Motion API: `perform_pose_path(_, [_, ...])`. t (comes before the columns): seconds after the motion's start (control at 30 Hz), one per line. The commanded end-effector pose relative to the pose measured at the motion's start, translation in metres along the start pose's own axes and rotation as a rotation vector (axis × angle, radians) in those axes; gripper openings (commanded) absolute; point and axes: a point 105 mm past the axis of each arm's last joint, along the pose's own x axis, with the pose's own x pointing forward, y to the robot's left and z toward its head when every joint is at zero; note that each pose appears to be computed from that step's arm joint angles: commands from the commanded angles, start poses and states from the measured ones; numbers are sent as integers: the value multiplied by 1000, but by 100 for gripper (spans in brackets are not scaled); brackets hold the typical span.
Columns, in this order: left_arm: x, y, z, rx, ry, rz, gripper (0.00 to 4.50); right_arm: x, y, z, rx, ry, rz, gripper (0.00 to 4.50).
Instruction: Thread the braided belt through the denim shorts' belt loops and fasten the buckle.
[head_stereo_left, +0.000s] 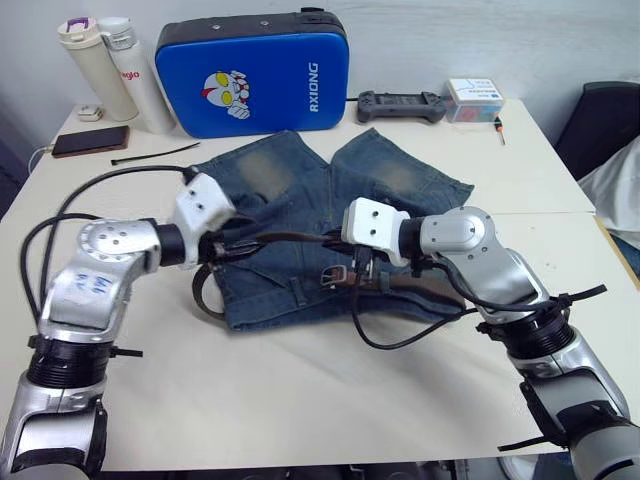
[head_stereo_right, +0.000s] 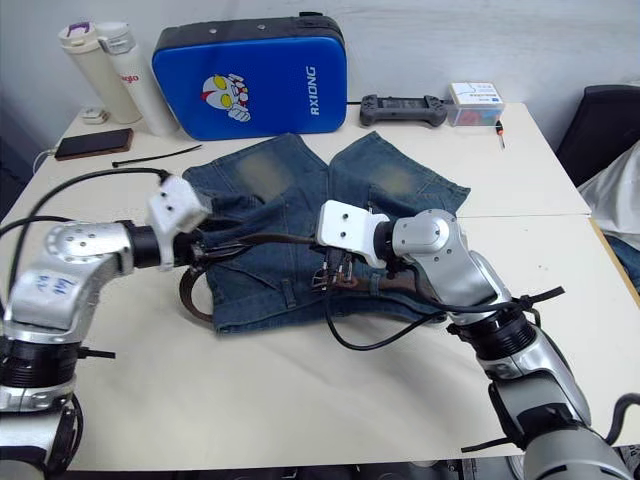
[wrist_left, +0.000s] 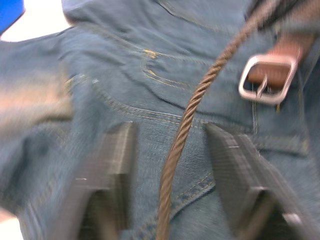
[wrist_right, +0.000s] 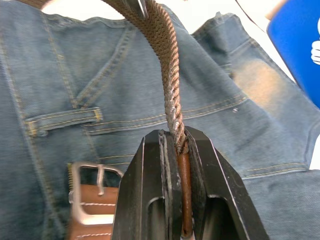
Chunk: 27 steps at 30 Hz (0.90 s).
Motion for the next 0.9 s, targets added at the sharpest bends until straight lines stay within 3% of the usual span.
perform_pose_path(0.03, [-42,-12,38,-239,-103,-32,445,5,-10,16,-132,-48,-86,0])
perform_pose_path(0.13, [-55,-33,42,-284,-114,-130,445,9,-10,17,-159,-63,-107,0])
perform_pose_path(0.2, [-60,-53,23,-306,-33,-202,445,12,-8,22,-206,-93,-121,0])
perform_pose_path(0.27, [-58,-66,12,-358,-15,-255,445,13,-6,29,-262,-133,-139,0])
perform_pose_path(0.33, [-48,-70,11,-467,-88,-285,445,12,-9,41,-362,-197,-204,0])
perform_pose_path(0.47, [-26,-66,-3,-754,-166,-146,445,10,-7,46,-520,-254,-278,0])
perform_pose_path(0.53, [-12,-59,0,-888,-271,-68,445,9,-4,46,-572,-269,-304,0])
perform_pose_path(0.67, [7,-52,5,-1091,-392,75,445,8,0,44,-618,-281,-345,0])
perform_pose_path(0.9, [15,-56,14,-1239,-457,129,445,9,8,34,-608,-258,-348,0])
